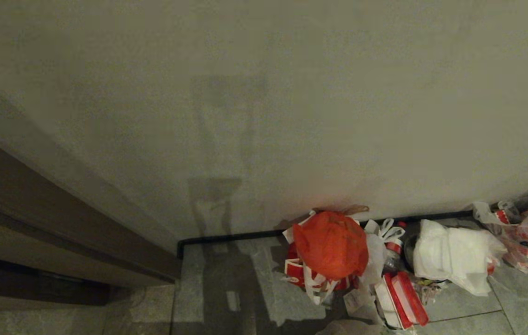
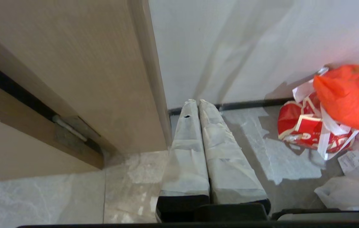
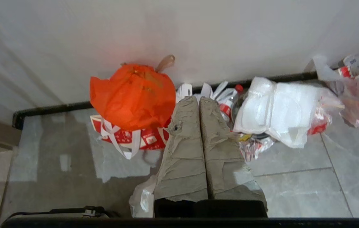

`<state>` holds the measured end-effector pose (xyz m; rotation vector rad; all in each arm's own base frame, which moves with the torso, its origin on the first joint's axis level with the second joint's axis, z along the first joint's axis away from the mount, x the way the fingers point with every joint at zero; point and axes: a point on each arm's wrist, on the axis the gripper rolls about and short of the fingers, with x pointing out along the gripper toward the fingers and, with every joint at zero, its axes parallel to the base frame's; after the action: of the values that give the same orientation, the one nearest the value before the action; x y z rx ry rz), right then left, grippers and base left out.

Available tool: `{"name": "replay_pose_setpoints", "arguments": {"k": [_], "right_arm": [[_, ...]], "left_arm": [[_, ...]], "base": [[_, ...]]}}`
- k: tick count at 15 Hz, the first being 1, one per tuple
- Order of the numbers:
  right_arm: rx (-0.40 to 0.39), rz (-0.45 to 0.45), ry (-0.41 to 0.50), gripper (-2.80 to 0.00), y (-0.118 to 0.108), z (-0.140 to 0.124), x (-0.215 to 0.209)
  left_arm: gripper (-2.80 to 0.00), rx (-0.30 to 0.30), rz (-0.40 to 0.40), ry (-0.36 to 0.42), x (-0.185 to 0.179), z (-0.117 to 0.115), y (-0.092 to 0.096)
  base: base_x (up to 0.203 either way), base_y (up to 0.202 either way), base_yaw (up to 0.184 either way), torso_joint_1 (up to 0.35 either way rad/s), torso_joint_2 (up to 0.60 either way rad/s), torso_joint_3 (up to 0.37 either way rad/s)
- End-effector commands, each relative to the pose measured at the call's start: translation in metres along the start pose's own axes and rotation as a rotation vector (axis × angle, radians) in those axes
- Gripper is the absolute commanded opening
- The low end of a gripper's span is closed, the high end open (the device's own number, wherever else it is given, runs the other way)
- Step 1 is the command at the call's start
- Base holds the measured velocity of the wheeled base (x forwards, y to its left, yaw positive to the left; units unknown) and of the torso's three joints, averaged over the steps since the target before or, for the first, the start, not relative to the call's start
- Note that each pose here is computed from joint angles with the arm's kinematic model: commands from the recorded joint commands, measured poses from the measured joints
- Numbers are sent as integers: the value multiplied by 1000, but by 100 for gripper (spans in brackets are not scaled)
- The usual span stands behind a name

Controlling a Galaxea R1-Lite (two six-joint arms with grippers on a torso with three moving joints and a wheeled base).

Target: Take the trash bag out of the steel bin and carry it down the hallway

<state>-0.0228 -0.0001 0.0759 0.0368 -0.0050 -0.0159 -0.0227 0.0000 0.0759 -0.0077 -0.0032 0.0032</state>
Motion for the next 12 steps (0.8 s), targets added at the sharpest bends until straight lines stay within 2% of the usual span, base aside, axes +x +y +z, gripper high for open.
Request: {"name": "replay_pose_setpoints", "arguments": {"k": [1,12], "right_arm": [[1,-1,3,-280,0,0,0],[0,-1,3,-280,0,0,0]], "left_arm": [[-280,-1,0,0,0,0,0],[-280,-2,1,0,0,0,0]], "base": [[0,0,0,2,2,193],[0,0,0,1,2,197]]}}
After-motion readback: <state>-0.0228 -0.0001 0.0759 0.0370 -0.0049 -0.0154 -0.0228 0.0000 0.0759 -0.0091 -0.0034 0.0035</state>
